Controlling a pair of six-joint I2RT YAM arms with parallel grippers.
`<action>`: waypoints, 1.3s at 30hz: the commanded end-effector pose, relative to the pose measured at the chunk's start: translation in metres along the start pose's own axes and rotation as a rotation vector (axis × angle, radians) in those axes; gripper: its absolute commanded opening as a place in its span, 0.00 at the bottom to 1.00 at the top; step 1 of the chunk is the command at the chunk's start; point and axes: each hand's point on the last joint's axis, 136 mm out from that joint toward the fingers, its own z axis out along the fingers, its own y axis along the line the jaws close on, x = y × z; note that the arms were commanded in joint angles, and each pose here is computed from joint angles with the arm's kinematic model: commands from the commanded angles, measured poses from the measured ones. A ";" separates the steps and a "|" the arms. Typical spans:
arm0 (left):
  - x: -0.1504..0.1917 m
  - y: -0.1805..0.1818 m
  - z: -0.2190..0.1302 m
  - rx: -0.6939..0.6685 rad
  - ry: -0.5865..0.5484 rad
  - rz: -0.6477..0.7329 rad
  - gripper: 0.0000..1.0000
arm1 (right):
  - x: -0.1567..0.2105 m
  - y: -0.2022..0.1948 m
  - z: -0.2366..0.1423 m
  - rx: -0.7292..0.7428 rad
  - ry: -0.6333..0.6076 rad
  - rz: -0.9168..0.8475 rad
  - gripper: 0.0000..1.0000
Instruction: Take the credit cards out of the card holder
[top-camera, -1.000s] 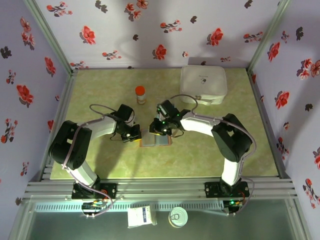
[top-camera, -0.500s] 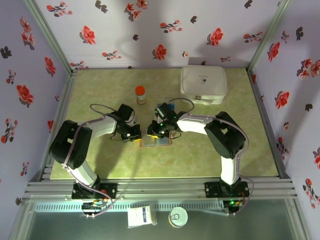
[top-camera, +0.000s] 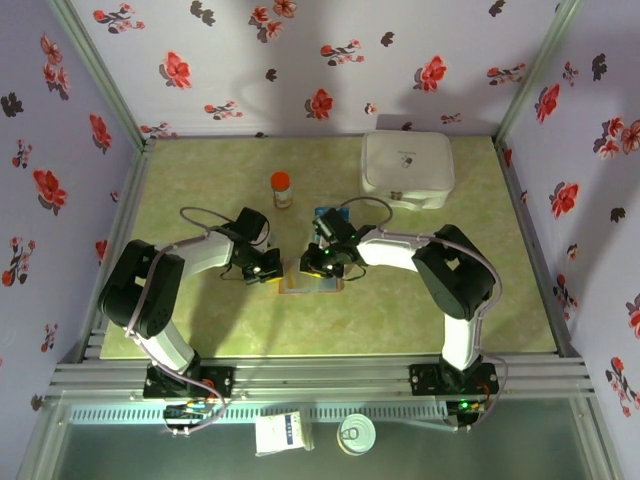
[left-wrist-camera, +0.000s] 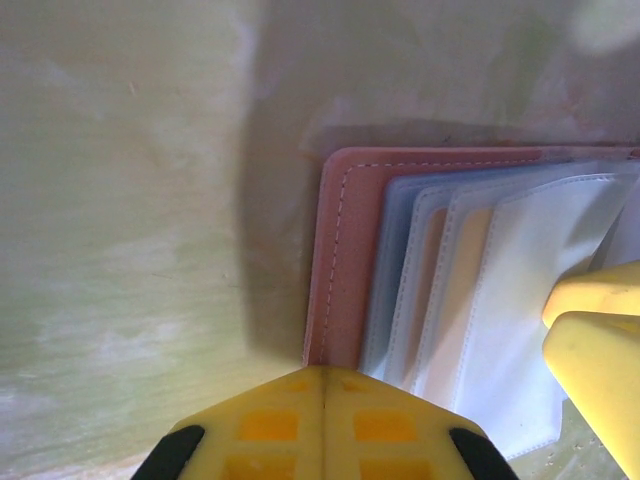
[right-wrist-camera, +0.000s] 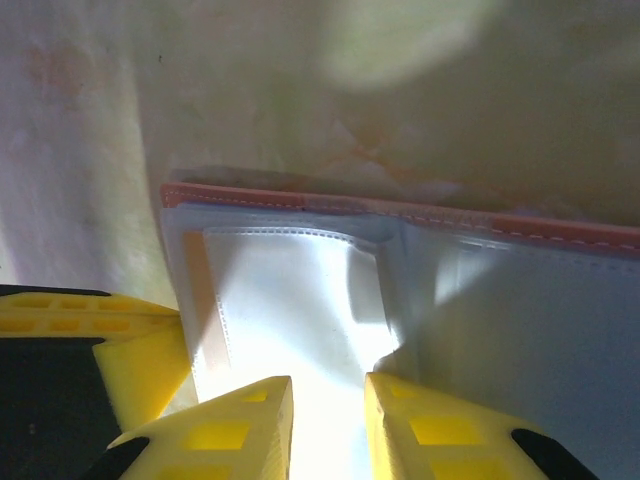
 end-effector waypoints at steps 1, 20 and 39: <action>-0.003 0.010 -0.002 -0.054 0.003 0.008 0.03 | 0.001 -0.004 -0.005 -0.016 -0.002 -0.002 0.27; -0.024 -0.045 -0.047 0.067 -0.112 0.041 0.11 | -0.005 -0.004 -0.004 -0.206 -0.020 0.048 0.26; -0.015 -0.045 0.006 0.085 -0.022 0.025 0.30 | -0.003 -0.015 0.001 -0.254 -0.013 0.099 0.24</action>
